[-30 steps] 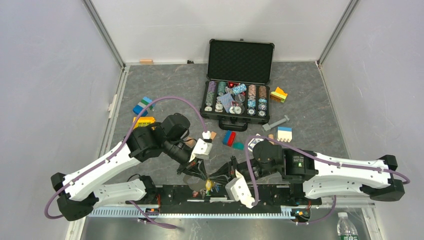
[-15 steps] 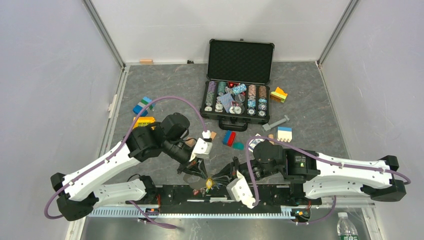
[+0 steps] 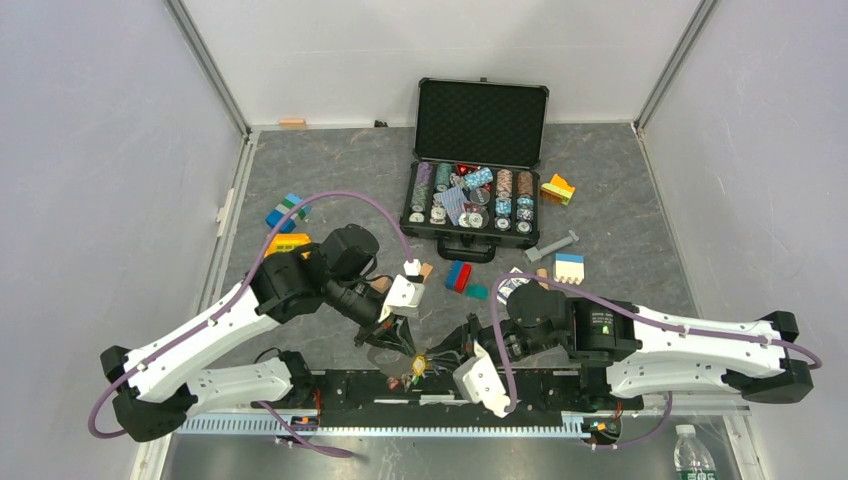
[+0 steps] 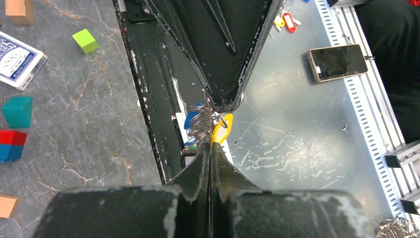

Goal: Remove the keys from the keyring
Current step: Remove the key from the keyring.

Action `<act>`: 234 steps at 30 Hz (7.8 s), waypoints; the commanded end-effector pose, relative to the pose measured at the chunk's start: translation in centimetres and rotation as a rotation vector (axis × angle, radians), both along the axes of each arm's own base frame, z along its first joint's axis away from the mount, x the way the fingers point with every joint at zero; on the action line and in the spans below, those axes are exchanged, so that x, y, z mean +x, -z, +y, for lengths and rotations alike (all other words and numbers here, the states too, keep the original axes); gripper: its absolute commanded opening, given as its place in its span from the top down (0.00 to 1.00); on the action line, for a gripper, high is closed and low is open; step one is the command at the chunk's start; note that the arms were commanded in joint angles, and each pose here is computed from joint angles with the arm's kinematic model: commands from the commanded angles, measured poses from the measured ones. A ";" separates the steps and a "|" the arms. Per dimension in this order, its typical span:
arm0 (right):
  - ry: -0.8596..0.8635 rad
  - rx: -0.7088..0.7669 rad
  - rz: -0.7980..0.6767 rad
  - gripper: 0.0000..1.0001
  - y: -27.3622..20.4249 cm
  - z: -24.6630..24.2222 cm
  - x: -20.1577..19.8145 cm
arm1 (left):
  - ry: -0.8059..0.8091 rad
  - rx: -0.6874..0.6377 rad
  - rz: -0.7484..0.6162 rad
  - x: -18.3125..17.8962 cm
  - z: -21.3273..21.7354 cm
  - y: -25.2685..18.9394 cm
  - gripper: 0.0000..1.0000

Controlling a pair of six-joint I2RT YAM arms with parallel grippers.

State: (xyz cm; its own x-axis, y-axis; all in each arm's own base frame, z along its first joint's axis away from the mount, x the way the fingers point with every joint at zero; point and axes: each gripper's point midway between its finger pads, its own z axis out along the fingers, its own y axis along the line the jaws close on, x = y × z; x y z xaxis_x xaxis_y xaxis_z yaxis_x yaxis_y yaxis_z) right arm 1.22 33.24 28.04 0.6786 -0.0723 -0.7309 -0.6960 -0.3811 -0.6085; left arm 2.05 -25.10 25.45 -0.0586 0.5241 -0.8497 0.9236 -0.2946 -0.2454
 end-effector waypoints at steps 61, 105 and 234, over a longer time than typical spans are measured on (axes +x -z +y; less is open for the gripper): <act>0.030 -0.246 -0.191 0.67 -0.2 0.3 0.6 | -0.015 0.013 0.005 0.7 -0.9 -0.7 0.98; 0.160 -0.198 -0.323 0.85 -3.5 -1.7 2.9 | -0.002 -0.043 0.002 -0.3 0.0 -2.1 0.98; 0.108 -0.311 -0.198 0.75 1.0 0.1 0.8 | -0.004 0.007 0.002 0.1 0.0 -1.2 0.98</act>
